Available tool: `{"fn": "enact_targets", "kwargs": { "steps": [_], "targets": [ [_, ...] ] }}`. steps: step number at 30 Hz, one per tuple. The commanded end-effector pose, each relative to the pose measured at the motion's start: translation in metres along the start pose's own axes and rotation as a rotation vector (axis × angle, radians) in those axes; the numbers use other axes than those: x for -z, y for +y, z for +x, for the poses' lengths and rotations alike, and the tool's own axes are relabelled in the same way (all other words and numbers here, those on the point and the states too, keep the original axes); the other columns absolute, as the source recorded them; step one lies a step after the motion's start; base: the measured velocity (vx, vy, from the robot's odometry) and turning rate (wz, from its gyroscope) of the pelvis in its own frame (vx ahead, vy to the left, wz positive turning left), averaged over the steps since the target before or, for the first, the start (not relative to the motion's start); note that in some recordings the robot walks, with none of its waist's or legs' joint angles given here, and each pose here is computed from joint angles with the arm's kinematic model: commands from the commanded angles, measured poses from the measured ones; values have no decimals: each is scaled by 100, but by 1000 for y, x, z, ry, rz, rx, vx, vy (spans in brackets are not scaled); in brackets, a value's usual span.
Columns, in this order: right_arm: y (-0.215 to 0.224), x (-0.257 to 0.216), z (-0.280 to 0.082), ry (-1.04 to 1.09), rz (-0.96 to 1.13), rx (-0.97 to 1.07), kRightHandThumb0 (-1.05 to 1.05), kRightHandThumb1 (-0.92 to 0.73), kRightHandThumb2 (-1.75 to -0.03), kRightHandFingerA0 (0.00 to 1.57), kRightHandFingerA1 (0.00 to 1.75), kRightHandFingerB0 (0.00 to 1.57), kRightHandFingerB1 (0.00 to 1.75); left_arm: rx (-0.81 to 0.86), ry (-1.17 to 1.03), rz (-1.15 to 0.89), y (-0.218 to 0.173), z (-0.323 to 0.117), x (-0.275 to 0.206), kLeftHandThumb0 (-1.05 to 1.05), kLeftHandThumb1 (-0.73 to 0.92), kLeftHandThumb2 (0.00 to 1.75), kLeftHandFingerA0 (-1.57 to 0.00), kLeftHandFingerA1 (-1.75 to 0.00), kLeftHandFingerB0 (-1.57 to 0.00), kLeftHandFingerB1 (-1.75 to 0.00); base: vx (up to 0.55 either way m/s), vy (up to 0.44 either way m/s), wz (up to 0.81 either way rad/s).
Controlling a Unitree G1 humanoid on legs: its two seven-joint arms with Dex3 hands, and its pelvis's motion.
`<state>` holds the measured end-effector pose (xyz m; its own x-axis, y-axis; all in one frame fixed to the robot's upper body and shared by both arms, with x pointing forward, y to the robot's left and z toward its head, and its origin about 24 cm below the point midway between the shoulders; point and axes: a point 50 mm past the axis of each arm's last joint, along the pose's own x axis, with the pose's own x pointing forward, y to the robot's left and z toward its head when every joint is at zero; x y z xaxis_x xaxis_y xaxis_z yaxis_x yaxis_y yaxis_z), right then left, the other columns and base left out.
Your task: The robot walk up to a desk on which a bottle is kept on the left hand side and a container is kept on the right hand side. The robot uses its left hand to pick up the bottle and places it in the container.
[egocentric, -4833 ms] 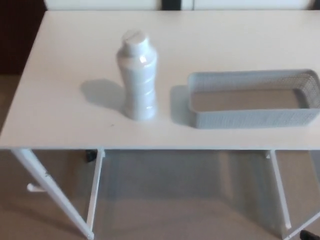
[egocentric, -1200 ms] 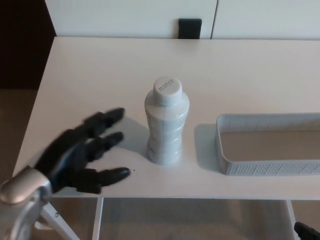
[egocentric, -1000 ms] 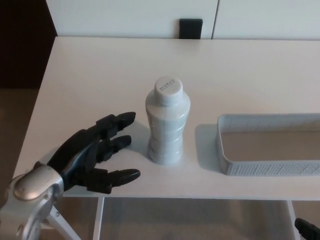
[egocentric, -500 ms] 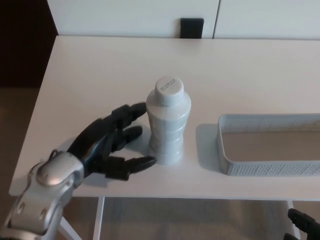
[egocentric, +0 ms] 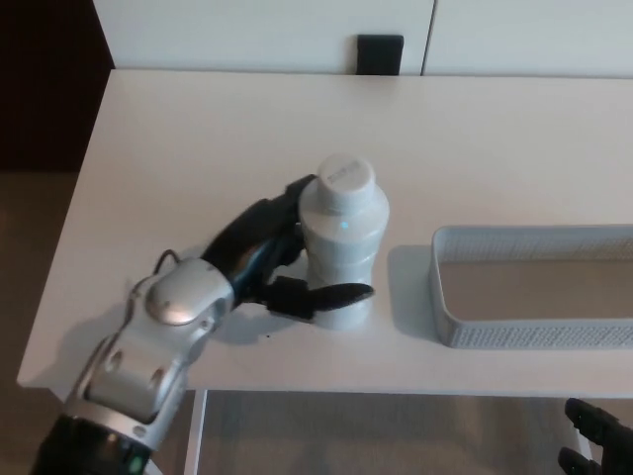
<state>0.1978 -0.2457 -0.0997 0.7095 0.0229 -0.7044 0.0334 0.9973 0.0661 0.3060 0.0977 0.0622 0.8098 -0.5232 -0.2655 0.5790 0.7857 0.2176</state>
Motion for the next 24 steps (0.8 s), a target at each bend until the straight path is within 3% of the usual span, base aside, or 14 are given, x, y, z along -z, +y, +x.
{"fn": "enact_targets", "kwargs": {
  "steps": [1,2,3,4,7,8,9,10,11,12,14,15,18,24],
  "targets": [
    [-2,-4,-1,11,-15,12,69,-49,-175,0,0,0,0,-7,67,86,-11,8,-6,-78,49,55,0,0,0,0,0,0,0],
    [-2,-6,0,3,-5,7,69,-52,-175,0,0,0,0,-6,65,90,-12,9,-8,-79,43,79,0,0,0,0,0,0,0],
    [-1,-7,0,-2,1,4,69,-52,-175,0,0,0,0,-6,63,90,-12,10,-9,-79,43,79,0,0,0,0,0,0,0],
    [-1,-8,1,-5,2,5,69,-51,-175,0,0,0,0,2,50,86,-15,11,-9,-77,50,55,0,0,0,0,0,0,0],
    [0,-9,0,-9,8,4,70,-52,-175,0,0,0,0,10,37,81,-20,13,-8,-77,50,56,0,0,0,0,0,0,0],
    [1,-11,1,-13,11,0,71,-52,-175,0,0,0,0,-39,51,76,-21,16,-7,-69,43,77,-4,-25,0,-3,0,0,0],
    [1,-12,2,-15,13,-1,71,-52,-175,0,0,0,0,-82,56,68,-22,17,-6,-54,44,73,-41,-51,-4,-23,0,0,0],
    [1,-12,2,-17,14,-1,71,-52,-175,0,0,0,0,-111,60,63,-23,18,-5,-54,44,73,-41,-51,-4,-23,0,0,0],
    [2,-13,2,-20,9,-3,69,-46,-175,0,0,0,0,-163,56,64,-24,18,-3,-14,76,60,-117,-61,-63,-41,0,0,0],
    [2,-14,2,-23,4,-4,69,-46,-175,0,0,0,0,-199,52,66,-25,18,-2,-14,76,60,-117,-61,-63,-41,0,0,0],
    [3,-15,2,-27,4,-7,68,-46,-175,0,0,0,0,-250,40,83,-26,18,0,-5,79,63,-119,-93,-74,-48,0,0,0],
    [3,-18,3,-29,-29,-3,66,-36,-175,0,0,0,0,-296,20,130,-26,18,0,-4,78,68,-105,-116,-94,-74,0,0,0],
    [2,-20,4,-30,-22,-7,68,-40,-175,0,0,0,0,-320,4,140,-23,16,1,-8,81,67,-100,-124,-81,-100,0,0,0],
    [2,-24,5,-32,-30,-14,66,-41,-175,0,0,0,0,-360,-48,103,-12,12,-6,-4,83,67,-90,-134,-81,-97,0,0,0]
  ]
}}
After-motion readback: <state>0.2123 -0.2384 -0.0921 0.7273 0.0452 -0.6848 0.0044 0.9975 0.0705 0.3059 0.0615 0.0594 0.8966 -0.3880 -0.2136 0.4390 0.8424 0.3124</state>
